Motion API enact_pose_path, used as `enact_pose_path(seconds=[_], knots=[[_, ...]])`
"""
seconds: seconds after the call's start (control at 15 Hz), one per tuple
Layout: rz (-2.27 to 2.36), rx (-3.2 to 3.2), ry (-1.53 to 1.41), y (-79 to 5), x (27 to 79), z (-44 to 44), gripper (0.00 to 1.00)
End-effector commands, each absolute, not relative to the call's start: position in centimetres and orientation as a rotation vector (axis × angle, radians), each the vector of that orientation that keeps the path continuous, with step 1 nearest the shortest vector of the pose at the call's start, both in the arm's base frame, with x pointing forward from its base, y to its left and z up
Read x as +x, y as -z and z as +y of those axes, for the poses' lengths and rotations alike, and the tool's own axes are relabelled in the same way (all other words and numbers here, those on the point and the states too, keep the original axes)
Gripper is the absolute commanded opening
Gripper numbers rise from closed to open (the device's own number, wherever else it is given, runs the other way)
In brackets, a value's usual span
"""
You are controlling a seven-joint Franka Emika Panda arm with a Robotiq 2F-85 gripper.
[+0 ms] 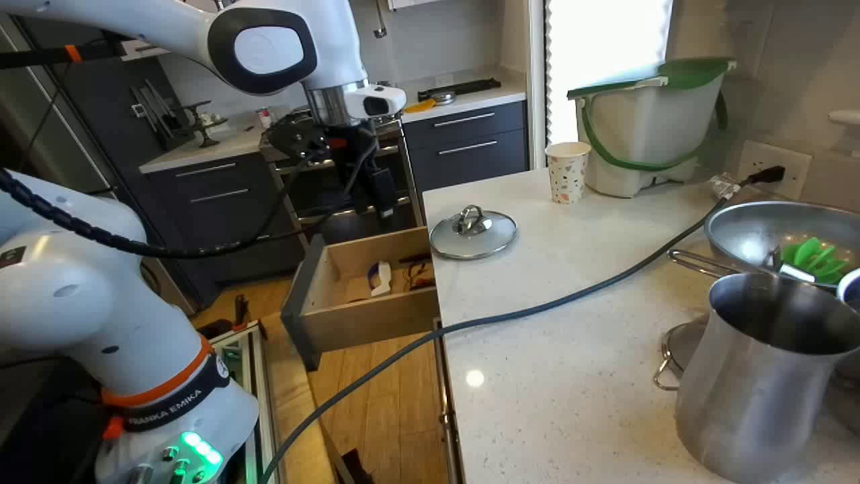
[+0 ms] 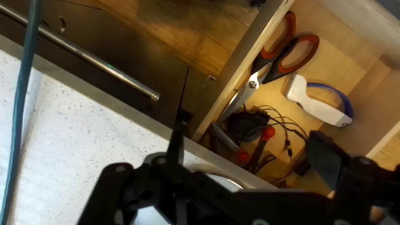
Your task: Put the glass lid in the open drawer
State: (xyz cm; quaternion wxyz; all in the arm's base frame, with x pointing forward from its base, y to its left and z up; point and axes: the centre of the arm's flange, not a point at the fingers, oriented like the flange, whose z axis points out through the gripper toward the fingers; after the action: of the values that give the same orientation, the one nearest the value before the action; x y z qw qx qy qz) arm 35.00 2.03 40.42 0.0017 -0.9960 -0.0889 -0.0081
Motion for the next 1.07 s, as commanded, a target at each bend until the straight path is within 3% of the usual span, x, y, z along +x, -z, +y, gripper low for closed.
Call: enact_pose_path(seconds=[0.0, 0.27, 0.67, 1.0], knots=[[-0.279, -3.126, 0.025, -40.4, 35.0, 2.0, 1.0], [-0.279, -3.126, 0.025, -40.4, 35.0, 2.0, 1.0], [-0.283, -3.213, 0.277, -40.7, 42.9, -0.5, 1.0], [-0.306, -3.208, 0.295, -38.7, 47.7, -0.8, 1.0]])
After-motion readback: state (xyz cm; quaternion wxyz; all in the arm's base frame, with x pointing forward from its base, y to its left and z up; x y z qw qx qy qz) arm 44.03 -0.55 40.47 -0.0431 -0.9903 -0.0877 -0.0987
